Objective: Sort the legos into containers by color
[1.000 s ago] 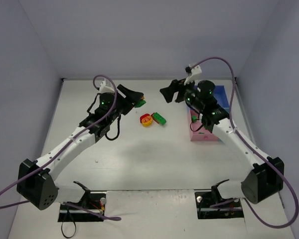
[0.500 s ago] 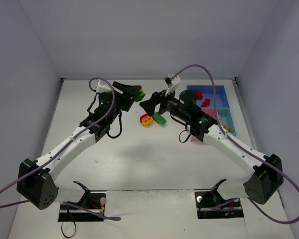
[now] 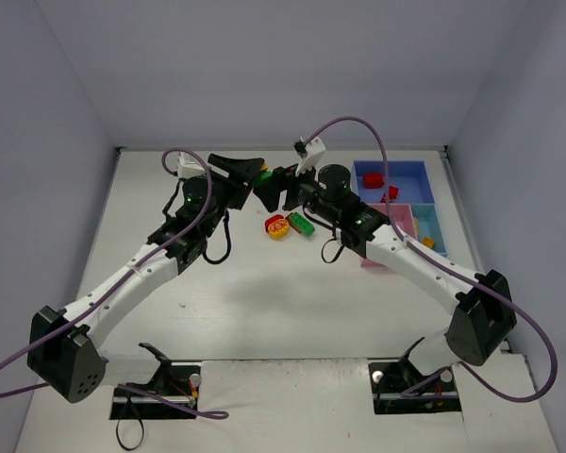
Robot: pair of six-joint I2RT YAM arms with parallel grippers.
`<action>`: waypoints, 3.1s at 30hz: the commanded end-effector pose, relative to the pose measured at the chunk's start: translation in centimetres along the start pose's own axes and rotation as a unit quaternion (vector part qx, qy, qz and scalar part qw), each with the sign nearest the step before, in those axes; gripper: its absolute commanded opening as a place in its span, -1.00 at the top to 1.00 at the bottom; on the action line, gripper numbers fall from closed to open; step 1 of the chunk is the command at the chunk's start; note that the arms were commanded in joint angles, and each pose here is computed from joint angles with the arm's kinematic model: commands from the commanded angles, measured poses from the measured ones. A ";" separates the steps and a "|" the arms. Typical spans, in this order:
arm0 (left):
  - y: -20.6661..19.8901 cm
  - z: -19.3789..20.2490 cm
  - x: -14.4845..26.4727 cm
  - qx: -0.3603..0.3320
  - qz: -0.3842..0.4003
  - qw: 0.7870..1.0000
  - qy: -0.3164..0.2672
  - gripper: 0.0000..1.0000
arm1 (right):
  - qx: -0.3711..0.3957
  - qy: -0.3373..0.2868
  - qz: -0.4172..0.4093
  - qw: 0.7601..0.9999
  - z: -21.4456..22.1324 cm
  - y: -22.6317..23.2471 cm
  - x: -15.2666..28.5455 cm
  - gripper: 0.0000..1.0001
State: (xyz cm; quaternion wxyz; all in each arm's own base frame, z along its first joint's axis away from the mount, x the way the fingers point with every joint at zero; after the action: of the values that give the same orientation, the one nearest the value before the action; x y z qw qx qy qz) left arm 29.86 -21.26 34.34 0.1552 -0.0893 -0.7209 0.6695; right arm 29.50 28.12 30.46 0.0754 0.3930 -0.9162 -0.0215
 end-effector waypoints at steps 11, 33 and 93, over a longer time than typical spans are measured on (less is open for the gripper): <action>-2.7 0.3 0.8 0.023 0.057 0.998 -0.004 1.00 | 0.011 -0.100 -0.006 0.995 -5.3 1.0 -0.3 -0.14; -1.4 -1.1 -0.4 -0.016 0.039 0.997 -0.062 1.00 | -0.022 0.020 0.075 0.997 3.4 -0.4 5.6 1.00; 2.9 2.7 4.8 -0.704 0.246 0.629 0.220 0.96 | -0.154 0.114 -0.141 0.971 -0.3 0.3 4.9 -0.36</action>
State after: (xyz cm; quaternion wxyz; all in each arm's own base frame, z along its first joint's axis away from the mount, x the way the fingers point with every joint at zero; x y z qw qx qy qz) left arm 24.35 -21.68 28.43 0.1086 -0.4818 -0.8672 -0.0635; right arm 25.56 23.43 29.06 0.2815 0.4756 -0.8244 -0.1226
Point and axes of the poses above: each gripper's point midway between its finger pads, its own x axis back along the fingers, its own y axis along the line the jaws close on, z = x × y, the point moved 8 cm from there along x, back along the fingers, and after that the axes turned 13 degrees about x, right-handed, at the moved point
